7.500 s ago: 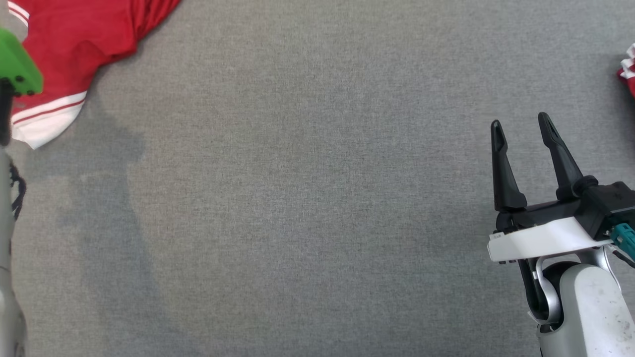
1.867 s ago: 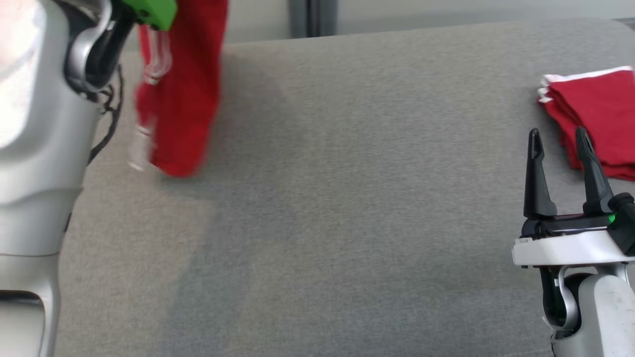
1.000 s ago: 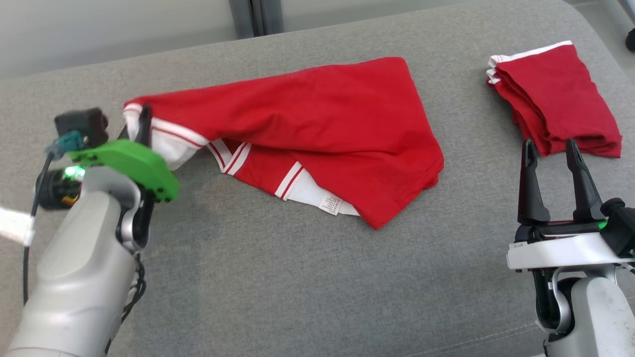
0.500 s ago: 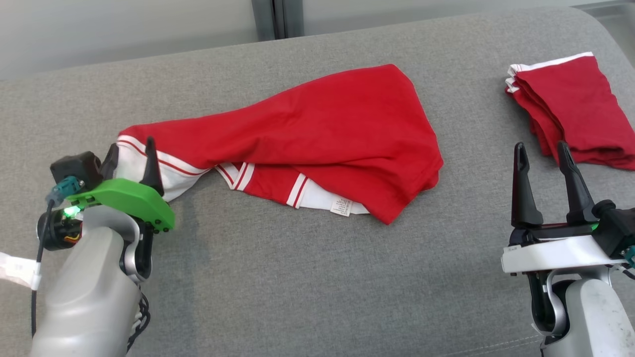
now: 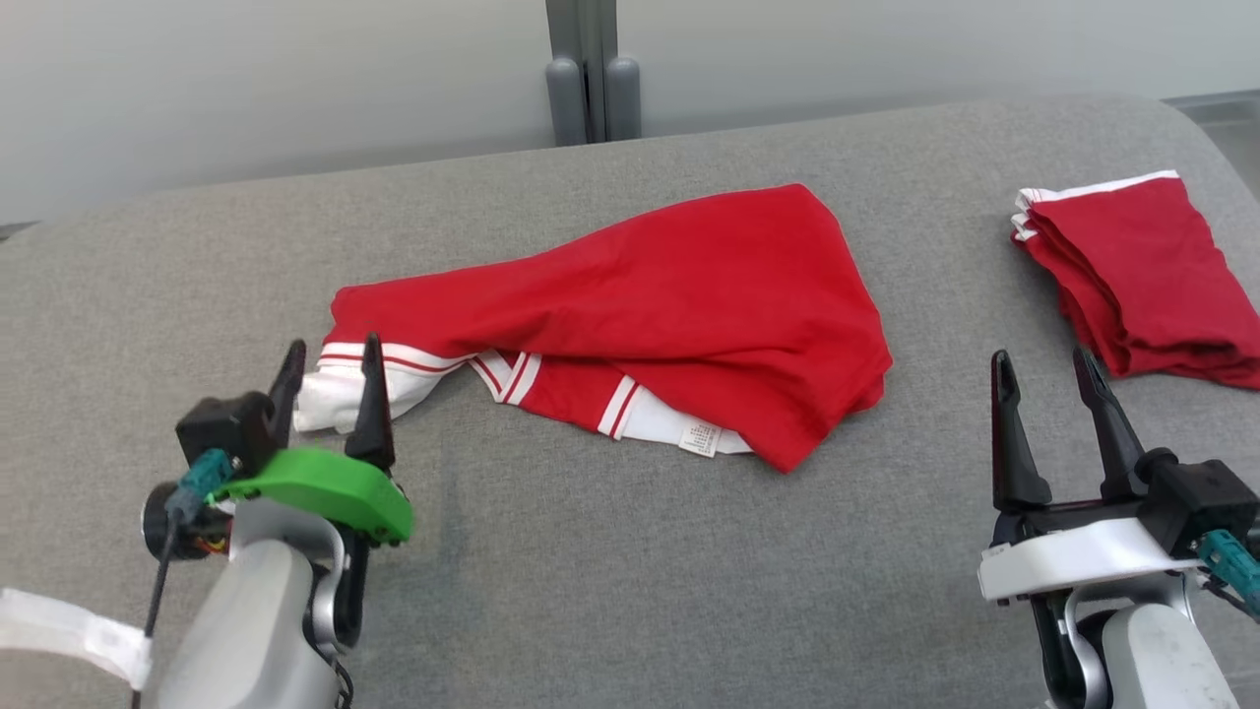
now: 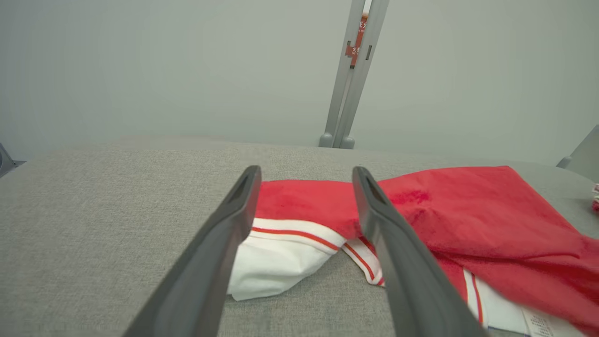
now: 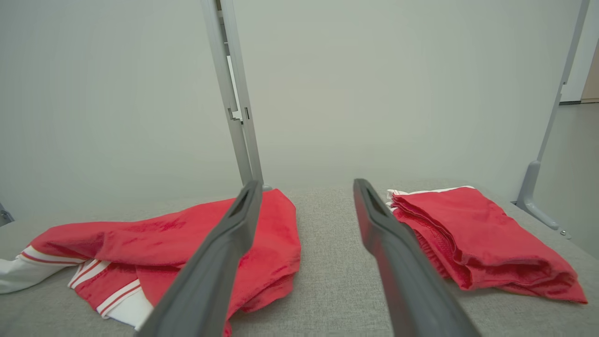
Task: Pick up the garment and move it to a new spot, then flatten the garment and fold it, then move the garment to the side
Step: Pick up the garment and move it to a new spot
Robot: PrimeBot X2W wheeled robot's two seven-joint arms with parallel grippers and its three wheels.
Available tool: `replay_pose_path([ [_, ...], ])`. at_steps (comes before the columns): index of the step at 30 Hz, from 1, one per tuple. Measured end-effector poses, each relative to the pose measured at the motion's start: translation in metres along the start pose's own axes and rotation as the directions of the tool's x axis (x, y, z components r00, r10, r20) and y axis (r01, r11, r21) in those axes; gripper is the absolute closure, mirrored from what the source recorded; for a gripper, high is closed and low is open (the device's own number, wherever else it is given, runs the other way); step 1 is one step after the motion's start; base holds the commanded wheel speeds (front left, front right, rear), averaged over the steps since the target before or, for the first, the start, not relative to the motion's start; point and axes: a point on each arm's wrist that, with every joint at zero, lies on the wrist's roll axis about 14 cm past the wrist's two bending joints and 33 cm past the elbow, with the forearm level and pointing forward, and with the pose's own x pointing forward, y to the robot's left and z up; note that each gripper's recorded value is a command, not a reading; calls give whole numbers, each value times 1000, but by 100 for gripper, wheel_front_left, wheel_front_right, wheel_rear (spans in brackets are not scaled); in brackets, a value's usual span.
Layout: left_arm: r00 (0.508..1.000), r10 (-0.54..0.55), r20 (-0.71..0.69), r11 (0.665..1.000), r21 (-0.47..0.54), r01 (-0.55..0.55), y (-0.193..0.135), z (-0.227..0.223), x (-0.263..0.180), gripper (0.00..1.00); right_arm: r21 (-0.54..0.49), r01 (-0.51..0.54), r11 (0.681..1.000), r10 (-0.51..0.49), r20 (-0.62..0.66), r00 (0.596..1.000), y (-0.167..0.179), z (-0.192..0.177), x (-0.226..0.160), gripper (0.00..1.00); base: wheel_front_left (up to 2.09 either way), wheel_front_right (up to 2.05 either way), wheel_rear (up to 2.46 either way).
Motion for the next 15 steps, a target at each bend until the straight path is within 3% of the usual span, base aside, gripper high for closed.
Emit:
replay_pose_path([
  [15, 992, 103, 73, 994, -38, -101, 0, -2, -81, 0, 64, -48, 997, 50, -22, 999, 21, -4, -26, 0, 0, 0, 0],
])
